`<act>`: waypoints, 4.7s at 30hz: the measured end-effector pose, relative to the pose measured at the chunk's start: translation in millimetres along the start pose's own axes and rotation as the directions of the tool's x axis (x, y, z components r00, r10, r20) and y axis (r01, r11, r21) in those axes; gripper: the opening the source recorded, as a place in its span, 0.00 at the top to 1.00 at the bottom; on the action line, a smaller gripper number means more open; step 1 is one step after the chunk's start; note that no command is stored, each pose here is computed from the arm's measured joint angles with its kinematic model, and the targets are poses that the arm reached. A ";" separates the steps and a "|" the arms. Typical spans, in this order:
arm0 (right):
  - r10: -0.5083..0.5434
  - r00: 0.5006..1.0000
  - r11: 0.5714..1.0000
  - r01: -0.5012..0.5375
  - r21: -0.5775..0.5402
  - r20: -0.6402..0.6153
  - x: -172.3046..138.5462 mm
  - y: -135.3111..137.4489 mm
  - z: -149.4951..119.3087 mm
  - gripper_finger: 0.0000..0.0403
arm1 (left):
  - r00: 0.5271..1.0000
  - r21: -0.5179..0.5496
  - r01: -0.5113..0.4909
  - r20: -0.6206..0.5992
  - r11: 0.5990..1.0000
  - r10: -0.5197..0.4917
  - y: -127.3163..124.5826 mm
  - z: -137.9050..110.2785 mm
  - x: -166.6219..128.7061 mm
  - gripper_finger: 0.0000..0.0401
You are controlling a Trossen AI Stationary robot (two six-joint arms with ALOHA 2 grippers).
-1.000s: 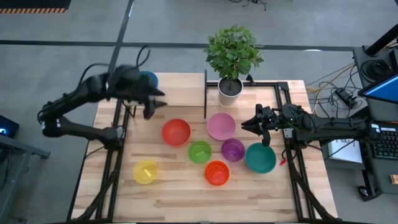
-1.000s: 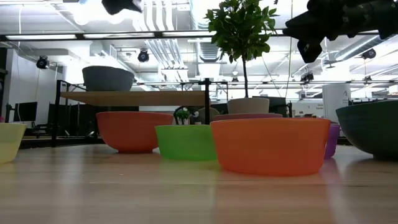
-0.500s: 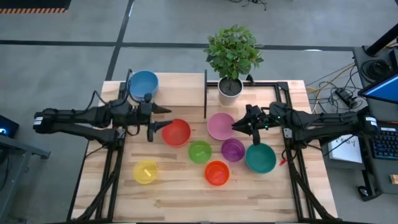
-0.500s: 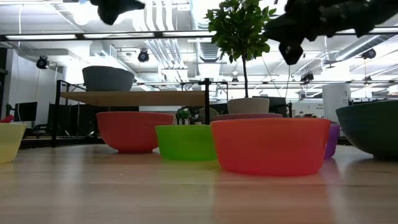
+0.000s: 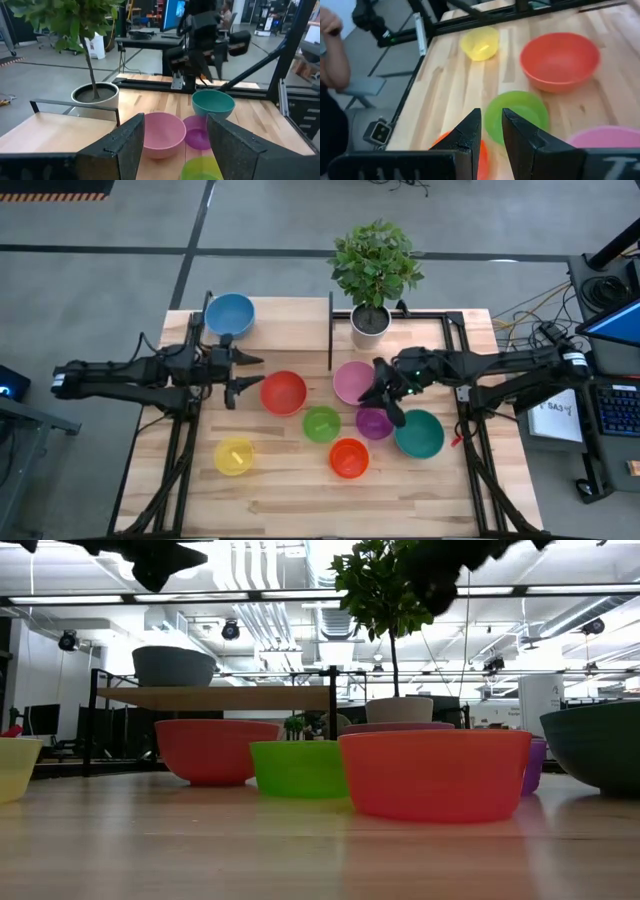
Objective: Place and stack bowls onto a shelf
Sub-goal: Put the transparent green bowl on the shelf
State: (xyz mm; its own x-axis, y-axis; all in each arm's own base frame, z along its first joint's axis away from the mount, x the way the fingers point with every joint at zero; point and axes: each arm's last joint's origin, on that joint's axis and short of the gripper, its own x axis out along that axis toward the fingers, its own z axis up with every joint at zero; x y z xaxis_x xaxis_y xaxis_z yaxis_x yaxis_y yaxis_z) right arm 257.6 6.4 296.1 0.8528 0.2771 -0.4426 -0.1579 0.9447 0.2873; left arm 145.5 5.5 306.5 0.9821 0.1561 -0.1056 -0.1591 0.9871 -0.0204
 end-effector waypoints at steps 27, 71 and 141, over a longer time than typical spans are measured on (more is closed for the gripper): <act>0.088 0.887 0.996 -0.067 0.062 -0.453 133.0 -11.1 26.8 0.83 | 1.000 0.022 0.001 -0.018 1.000 0.000 -0.1 -5.6 1.7 0.51; -0.264 0.759 0.964 0.225 -0.140 -0.595 214.3 24.6 -14.7 0.56 | 0.993 -0.090 0.115 0.005 0.989 -0.115 -20.6 -5.6 13.7 0.51; -0.585 0.800 0.753 0.476 -0.455 -0.132 149.1 -93.2 125.4 0.98 | 0.948 -0.100 0.185 0.280 0.978 -0.151 -17.5 0.2 -17.4 0.51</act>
State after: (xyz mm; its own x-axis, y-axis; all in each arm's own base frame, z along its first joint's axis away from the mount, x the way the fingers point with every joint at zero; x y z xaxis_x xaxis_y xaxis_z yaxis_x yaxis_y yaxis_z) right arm 461.9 -62.3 309.8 0.7093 -0.3080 -0.6341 0.0607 0.9228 -0.3804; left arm 131.3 -14.5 308.9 0.9834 0.0093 0.1814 0.0162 0.9902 -0.1385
